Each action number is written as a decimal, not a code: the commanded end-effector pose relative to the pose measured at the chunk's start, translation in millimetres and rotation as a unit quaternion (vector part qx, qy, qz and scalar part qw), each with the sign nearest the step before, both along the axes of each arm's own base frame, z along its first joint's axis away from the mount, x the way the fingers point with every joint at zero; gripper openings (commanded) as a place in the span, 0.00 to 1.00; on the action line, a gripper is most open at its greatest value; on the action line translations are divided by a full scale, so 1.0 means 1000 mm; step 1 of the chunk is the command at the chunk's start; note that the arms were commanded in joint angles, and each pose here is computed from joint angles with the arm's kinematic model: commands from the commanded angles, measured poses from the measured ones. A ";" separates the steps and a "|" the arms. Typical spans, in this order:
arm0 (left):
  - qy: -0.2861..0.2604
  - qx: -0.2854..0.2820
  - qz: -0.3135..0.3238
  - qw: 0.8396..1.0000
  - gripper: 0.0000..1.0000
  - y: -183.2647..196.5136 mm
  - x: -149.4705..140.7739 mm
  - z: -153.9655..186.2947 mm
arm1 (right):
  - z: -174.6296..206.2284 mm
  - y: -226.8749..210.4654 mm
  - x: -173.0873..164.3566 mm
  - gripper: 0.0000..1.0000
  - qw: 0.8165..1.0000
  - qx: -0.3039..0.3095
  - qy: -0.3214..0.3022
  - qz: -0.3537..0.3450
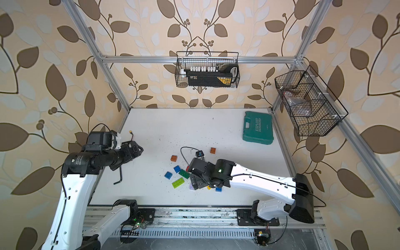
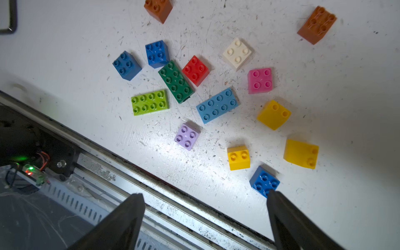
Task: Assemble the number 1 with lego
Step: Move the lego brick at the center of the board.
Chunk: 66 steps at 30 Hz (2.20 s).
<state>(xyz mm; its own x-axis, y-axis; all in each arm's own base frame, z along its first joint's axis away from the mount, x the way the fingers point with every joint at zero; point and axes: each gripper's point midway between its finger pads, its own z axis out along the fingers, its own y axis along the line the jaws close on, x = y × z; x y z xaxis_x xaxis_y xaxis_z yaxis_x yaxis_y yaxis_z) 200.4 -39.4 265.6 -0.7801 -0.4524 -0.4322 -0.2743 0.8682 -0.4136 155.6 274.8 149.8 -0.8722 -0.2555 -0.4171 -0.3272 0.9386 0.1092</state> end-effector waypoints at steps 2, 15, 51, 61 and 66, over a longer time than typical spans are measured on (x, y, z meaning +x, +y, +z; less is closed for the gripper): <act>0.028 -0.046 -0.045 0.998 0.99 -0.022 -0.015 -0.014 | -0.011 0.012 0.011 0.92 0.997 0.026 -0.013 -0.072; -0.033 -0.067 -0.101 0.992 0.99 -0.038 0.005 -0.032 | -0.060 0.018 0.039 0.86 0.967 0.129 0.072 -0.207; -0.031 -0.072 -0.105 0.991 0.99 -0.041 0.007 -0.039 | -0.127 0.040 0.078 0.70 0.960 0.032 0.107 -0.256; -0.021 -0.070 -0.101 0.992 0.99 -0.040 0.009 -0.042 | -0.129 0.031 0.091 0.45 0.970 -0.035 0.083 -0.226; -0.016 -0.070 -0.099 0.993 0.99 -0.039 0.010 -0.044 | -0.120 0.028 0.092 0.58 0.976 -0.048 0.073 -0.197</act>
